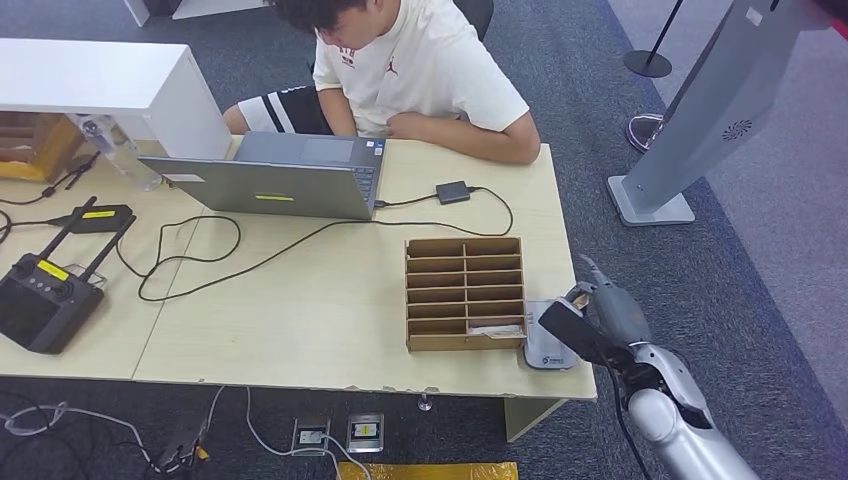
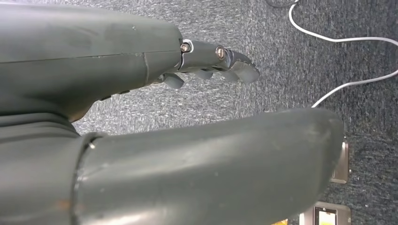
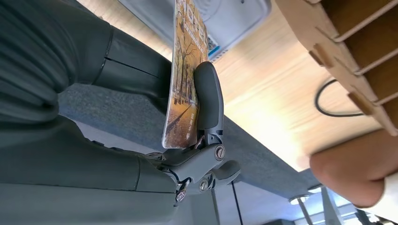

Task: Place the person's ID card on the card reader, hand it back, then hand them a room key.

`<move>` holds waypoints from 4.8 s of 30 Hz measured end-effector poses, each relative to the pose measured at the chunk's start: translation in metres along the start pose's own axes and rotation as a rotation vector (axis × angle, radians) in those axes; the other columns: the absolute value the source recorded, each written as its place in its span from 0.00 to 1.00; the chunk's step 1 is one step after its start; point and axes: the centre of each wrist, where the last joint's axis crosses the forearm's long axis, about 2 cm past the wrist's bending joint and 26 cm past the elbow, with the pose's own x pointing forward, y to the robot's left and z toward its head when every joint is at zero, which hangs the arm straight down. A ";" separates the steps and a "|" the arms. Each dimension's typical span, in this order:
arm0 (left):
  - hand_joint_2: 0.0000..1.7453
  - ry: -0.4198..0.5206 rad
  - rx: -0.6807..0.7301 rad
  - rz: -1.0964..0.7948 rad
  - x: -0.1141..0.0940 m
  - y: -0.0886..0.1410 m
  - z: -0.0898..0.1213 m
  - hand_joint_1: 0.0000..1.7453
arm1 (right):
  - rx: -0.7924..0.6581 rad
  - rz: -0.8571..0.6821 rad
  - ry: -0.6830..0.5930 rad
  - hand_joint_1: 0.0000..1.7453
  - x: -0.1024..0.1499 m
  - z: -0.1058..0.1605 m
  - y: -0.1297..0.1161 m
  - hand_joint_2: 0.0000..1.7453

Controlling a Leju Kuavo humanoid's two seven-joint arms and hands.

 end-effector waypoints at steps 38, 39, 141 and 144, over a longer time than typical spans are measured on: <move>0.00 0.010 0.003 -0.007 -0.007 0.003 0.002 0.00 | 0.042 -0.009 0.059 1.00 -0.017 0.007 0.014 1.00; 0.00 0.010 0.003 -0.008 -0.007 0.003 0.002 0.00 | 0.038 -0.006 0.062 1.00 -0.016 0.007 0.014 1.00; 0.00 -0.049 0.016 -0.045 -0.017 -0.002 0.006 0.00 | -0.156 -0.171 -0.381 0.00 0.085 0.018 -0.064 1.00; 0.00 -0.047 0.014 -0.044 -0.017 -0.003 0.006 0.00 | -0.127 -0.155 -0.352 0.00 0.081 0.023 -0.056 1.00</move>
